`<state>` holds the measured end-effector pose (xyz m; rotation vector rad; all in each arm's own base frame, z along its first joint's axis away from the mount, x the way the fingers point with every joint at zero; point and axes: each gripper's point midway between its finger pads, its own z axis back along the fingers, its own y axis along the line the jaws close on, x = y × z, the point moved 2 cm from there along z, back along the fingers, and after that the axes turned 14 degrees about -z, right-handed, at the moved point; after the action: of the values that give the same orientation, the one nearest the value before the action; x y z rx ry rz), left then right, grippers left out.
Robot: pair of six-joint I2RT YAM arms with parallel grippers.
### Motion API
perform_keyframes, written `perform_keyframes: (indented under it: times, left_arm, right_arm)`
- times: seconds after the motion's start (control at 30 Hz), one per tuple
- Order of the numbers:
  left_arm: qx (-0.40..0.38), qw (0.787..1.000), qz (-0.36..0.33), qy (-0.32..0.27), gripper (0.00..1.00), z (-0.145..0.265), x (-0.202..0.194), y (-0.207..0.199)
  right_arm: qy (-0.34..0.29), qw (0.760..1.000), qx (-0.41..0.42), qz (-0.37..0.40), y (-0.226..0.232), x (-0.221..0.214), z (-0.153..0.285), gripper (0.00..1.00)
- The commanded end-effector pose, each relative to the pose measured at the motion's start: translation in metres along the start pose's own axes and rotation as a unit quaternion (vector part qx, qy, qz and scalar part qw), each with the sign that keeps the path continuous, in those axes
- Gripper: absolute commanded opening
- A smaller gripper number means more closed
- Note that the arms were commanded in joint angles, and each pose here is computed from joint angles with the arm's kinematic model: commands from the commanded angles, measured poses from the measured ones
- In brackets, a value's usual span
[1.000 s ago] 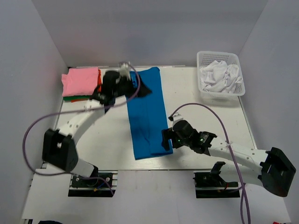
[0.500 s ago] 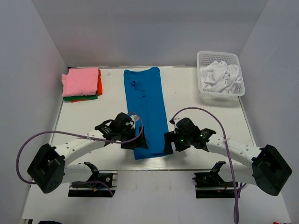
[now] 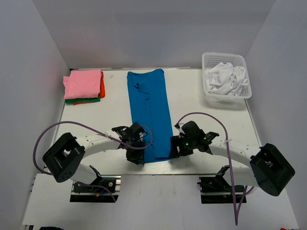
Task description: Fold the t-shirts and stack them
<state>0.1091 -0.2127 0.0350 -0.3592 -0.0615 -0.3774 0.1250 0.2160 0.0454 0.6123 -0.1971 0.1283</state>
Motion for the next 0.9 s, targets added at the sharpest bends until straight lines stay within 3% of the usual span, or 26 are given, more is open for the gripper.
perform_keyframes:
  times: [0.0, 0.13, 0.17, 0.2, 0.23, 0.27, 0.4, 0.67, 0.87]
  left_arm:
    - [0.038, 0.999, -0.015, 0.006, 0.42, -0.015, -0.008, 0.016]
    - [0.028, 0.999, -0.024, -0.01, 0.24, -0.021, 0.0, 0.011]
    - [0.023, 0.999, -0.026, -0.02, 0.21, -0.021, 0.004, 0.009]
    - [0.021, 0.999, -0.027, -0.025, 0.14, -0.022, 0.007, 0.007]
    - [0.021, 0.999, -0.027, -0.025, 0.0, -0.022, 0.007, 0.007]
    - [0.033, 0.999, -0.028, -0.033, 0.0, -0.018, 0.013, 0.008]
    - [0.041, 0.997, -0.032, -0.064, 0.0, -0.001, 0.022, 0.006]
    - [0.039, 0.993, -0.032, -0.107, 0.0, 0.025, 0.043, -0.007]
    - [0.068, 0.98, -0.013, -0.186, 0.0, 0.05, 0.08, -0.005]
  right_arm:
    - [0.02, 1.0, 0.003, -0.004, -0.004, -0.009, -0.003, 0.68]
    - [0.02, 1.0, 0.005, -0.009, -0.006, -0.01, -0.006, 0.5]
    - [0.015, 1.0, -0.003, -0.01, -0.008, -0.009, -0.007, 0.38]
    - [0.017, 1.0, -0.008, -0.012, -0.011, -0.009, -0.008, 0.32]
    - [0.015, 1.0, -0.01, -0.011, -0.01, -0.009, -0.008, 0.26]
    - [0.008, 1.0, -0.016, -0.013, -0.01, -0.004, -0.007, 0.16]
    - [-0.033, 0.999, -0.016, -0.001, -0.002, 0.014, -0.001, 0.0]
    - [-0.135, 0.99, -0.004, 0.033, 0.018, 0.055, 0.02, 0.0]
    - [-0.199, 0.978, 0.004, 0.062, 0.039, 0.093, 0.031, 0.0]
